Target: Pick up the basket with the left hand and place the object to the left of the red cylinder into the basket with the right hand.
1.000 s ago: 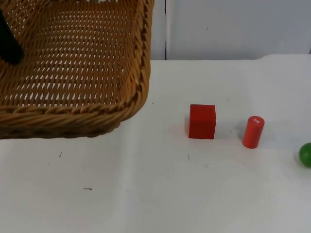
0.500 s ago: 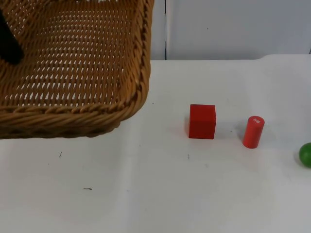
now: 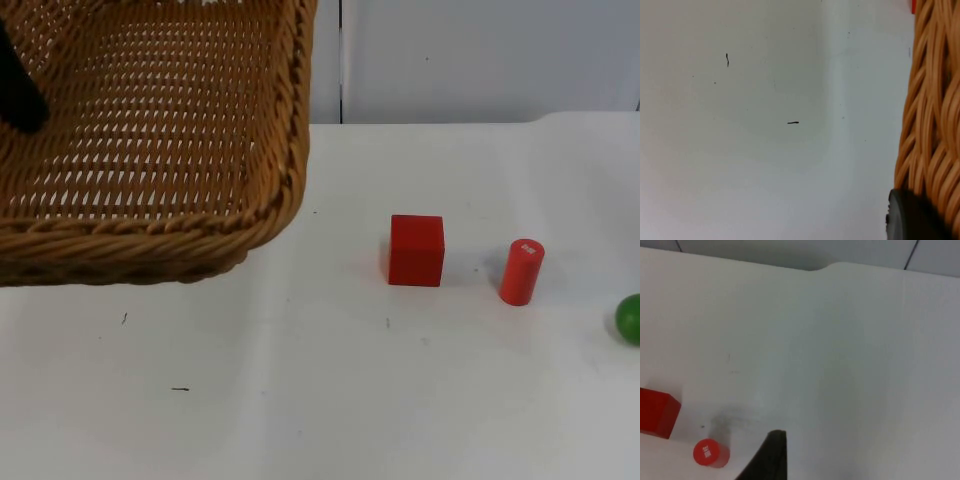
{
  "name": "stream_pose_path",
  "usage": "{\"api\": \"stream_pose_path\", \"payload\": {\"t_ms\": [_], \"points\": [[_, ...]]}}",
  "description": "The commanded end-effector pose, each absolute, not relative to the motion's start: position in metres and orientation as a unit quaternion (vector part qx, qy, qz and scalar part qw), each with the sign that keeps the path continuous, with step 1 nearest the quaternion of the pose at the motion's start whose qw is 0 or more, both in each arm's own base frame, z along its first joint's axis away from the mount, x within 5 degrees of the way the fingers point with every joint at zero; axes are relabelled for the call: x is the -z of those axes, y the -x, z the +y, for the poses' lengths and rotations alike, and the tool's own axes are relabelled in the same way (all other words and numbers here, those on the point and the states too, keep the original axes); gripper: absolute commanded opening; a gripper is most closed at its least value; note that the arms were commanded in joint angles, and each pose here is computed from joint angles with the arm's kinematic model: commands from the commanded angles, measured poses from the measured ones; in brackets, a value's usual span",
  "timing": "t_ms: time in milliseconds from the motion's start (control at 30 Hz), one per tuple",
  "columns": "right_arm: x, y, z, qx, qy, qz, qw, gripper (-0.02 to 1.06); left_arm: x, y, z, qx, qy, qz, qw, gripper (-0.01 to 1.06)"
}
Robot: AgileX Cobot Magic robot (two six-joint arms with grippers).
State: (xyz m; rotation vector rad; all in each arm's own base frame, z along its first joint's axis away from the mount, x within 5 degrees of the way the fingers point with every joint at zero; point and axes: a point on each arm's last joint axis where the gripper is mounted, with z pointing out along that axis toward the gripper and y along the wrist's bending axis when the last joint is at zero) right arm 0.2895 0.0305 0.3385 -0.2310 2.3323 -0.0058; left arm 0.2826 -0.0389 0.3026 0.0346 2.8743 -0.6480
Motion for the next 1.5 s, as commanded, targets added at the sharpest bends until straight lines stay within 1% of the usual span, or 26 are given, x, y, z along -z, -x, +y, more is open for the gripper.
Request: {"api": "stream_pose_path", "payload": {"t_ms": [0,133,167,300,333,467,533,633,667,700,800,1000,1067,1100,1200,1267,1300,1333,1433,1467], "points": [[-0.338,-0.296,0.042,0.003,0.127,0.912,0.390,1.05,-0.309,-0.281,-0.042,0.236,-0.010,0.966,0.106,0.00],[-0.324,-0.311,0.075,0.006,0.223,0.904,0.365,1.05,-0.309,-0.281,-0.042,0.236,-0.010,0.966,0.106,0.00],[-0.324,-0.311,0.075,0.006,0.223,0.904,0.365,1.05,-0.309,-0.281,-0.042,0.236,-0.010,0.966,0.106,0.00],[-0.304,-0.330,0.107,-0.001,0.278,0.899,0.339,1.05,-0.309,-0.281,-0.042,0.236,-0.010,0.966,0.106,0.00],[-0.304,-0.330,0.107,-0.001,0.278,0.899,0.339,1.05,-0.309,-0.281,-0.042,0.236,-0.010,0.966,0.106,0.00],[-0.280,-0.351,0.132,0.009,0.346,0.886,0.309,1.05,-0.309,-0.281,-0.043,0.242,-0.009,0.964,0.106,0.00],[-0.272,-0.356,0.134,0.009,0.352,0.887,0.299,1.05,-0.310,-0.281,-0.044,0.247,-0.007,0.963,0.107,0.00],[-0.253,-0.370,0.142,-0.004,0.370,0.887,0.276,1.05,-0.310,-0.281,-0.045,0.249,-0.007,0.962,0.107,0.00],[-0.245,-0.375,0.146,-0.009,0.387,0.882,0.269,1.05,-0.310,-0.281,-0.044,0.248,-0.007,0.963,0.107,0.00],[-0.245,-0.375,0.146,-0.009,0.387,0.882,0.269,1.05,-0.310,-0.281,-0.044,0.248,-0.007,0.963,0.107,0.00],[-0.233,-0.386,0.157,-0.036,0.412,0.871,0.265,1.05,-0.310,-0.281,-0.044,0.248,-0.007,0.963,0.107,0.00],[-0.214,-0.409,0.170,-0.056,0.452,0.862,0.222,1.05,-0.310,-0.281,-0.044,0.248,-0.007,0.963,0.107,0.00],[-0.205,-0.417,0.177,-0.068,0.476,0.851,0.211,1.05,-0.310,-0.281,-0.044,0.248,-0.007,0.963,0.107,0.00],[-0.205,-0.417,0.177,-0.068,0.476,0.851,0.211,1.05,-0.310,-0.281,-0.044,0.248,-0.007,0.963,0.107,0.00],[-0.191,-0.424,0.187,-0.089,0.497,0.837,0.210,1.05,-0.310,-0.281,-0.044,0.248,-0.007,0.963,0.107,0.00],[-0.184,-0.424,0.191,-0.087,0.515,0.827,0.208,1.05,-0.310,-0.281,-0.044,0.248,-0.007,0.963,0.107,0.00],[-0.177,-0.422,0.200,-0.083,0.539,0.813,0.205,1.05,-0.310,-0.281,-0.044,0.248,-0.007,0.963,0.107,0.00],[-0.177,-0.422,0.200,-0.083,0.539,0.813,0.205,1.05,-0.310,-0.281,-0.044,0.248,-0.007,0.963,0.107,0.00],[-0.164,-0.417,0.216,-0.079,0.576,0.789,0.199,1.05,-0.310,-0.281,-0.044,0.248,-0.007,0.963,0.107,0.00],[-0.164,-0.417,0.216,-0.079,0.576,0.789,0.199,1.05,-0.310,-0.281,-0.044,0.248,-0.007,0.963,0.107,0.00]]}}
